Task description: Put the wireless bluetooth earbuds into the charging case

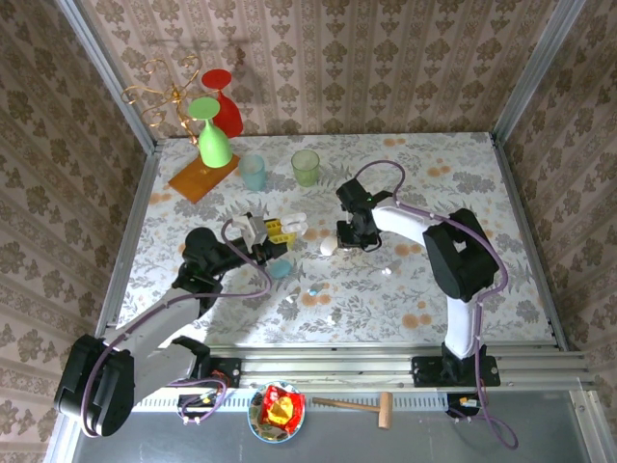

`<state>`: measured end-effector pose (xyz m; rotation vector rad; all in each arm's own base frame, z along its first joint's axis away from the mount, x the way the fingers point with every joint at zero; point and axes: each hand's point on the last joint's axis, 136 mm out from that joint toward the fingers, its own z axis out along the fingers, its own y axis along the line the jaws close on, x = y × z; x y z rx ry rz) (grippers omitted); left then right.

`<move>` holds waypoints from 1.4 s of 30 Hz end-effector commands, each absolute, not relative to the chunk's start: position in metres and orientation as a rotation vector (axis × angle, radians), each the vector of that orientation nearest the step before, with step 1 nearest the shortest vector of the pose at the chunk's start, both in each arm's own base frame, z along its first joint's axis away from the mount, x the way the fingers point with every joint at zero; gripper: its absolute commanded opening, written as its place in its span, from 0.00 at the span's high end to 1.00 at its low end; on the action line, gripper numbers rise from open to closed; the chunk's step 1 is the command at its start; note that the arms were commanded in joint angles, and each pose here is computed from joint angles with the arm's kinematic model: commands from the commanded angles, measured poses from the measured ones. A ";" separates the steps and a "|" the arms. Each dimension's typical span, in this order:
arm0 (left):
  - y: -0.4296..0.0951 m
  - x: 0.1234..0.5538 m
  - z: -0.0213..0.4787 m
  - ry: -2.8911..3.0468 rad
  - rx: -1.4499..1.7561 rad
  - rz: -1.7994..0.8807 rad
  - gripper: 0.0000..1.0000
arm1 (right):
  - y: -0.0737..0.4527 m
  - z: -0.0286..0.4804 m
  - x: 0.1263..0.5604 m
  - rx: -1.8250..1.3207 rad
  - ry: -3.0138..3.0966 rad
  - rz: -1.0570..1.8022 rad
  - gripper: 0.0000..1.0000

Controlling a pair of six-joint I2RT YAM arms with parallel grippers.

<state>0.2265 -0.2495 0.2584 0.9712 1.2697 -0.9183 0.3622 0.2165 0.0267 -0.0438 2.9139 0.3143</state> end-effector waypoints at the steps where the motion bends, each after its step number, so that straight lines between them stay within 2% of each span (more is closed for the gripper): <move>1: -0.246 0.226 0.267 1.236 0.973 -0.886 1.00 | 0.209 0.019 0.356 -0.036 2.968 0.274 0.75; 7: -0.246 0.226 0.264 1.243 0.974 -0.882 1.00 | 0.216 0.023 0.343 -0.034 2.979 0.390 0.71; 16: -0.246 0.227 0.263 1.241 0.970 -0.880 1.00 | 0.253 0.051 0.331 -0.004 2.912 0.782 0.63; 22: -0.243 0.225 0.265 1.238 0.954 -0.870 1.00 | 0.226 0.060 0.348 -0.066 2.882 0.497 0.60; 26: -0.240 0.224 0.264 1.246 0.950 -0.855 1.00 | 0.225 0.057 0.359 -0.187 2.863 0.429 0.59; 34: -0.240 0.225 0.268 1.247 0.944 -0.845 1.00 | 0.243 0.035 0.370 -0.242 2.890 0.520 0.62; 42: -0.241 0.224 0.269 1.249 0.951 -0.852 1.00 | 0.240 0.026 0.351 -0.216 2.888 0.581 0.57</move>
